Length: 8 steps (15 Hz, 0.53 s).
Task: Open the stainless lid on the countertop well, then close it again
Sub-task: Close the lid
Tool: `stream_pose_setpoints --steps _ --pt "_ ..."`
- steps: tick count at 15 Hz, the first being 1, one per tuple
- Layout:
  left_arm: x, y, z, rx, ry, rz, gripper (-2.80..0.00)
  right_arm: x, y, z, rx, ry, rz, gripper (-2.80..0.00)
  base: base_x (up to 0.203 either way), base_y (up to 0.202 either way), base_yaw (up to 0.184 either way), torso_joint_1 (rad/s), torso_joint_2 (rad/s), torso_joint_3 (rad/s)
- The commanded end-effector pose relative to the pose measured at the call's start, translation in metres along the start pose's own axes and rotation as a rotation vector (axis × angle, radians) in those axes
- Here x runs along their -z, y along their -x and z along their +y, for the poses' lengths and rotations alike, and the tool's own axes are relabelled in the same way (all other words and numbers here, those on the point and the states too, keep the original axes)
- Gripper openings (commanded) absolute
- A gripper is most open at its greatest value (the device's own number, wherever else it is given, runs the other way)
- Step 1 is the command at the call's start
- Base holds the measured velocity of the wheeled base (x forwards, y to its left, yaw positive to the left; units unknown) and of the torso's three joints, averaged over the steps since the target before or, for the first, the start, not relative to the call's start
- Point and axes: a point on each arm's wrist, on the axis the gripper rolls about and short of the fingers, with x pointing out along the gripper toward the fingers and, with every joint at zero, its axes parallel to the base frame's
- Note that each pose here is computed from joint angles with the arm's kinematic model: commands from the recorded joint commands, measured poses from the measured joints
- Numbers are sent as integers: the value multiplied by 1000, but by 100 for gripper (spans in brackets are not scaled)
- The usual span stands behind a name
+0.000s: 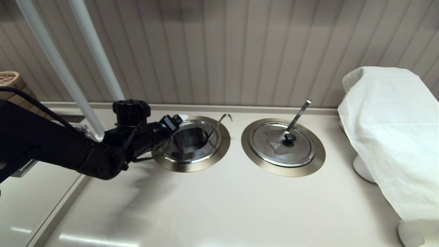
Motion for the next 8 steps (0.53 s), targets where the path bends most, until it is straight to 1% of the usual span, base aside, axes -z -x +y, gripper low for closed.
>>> stream_pose_setpoints --steps 1,3,5,6,8 --pt "13 -7 -15 38 -40 19 0 0 0 0 0 0 0 -280 0 0 0 0 0 0" --pt "24 -12 -21 54 -61 49 0 0 0 0 0 0 0 -280 0 0 0 0 0 0" --pt "38 -15 -27 66 -109 75 0 0 0 0 0 0 0 -280 0 0 0 0 0 0" --pt "39 -15 -29 72 -123 76 0 0 0 0 0 0 0 -280 0 0 0 0 0 0" --pt "37 -10 -35 88 -125 69 0 0 0 0 0 0 0 -280 0 0 0 0 0 0"
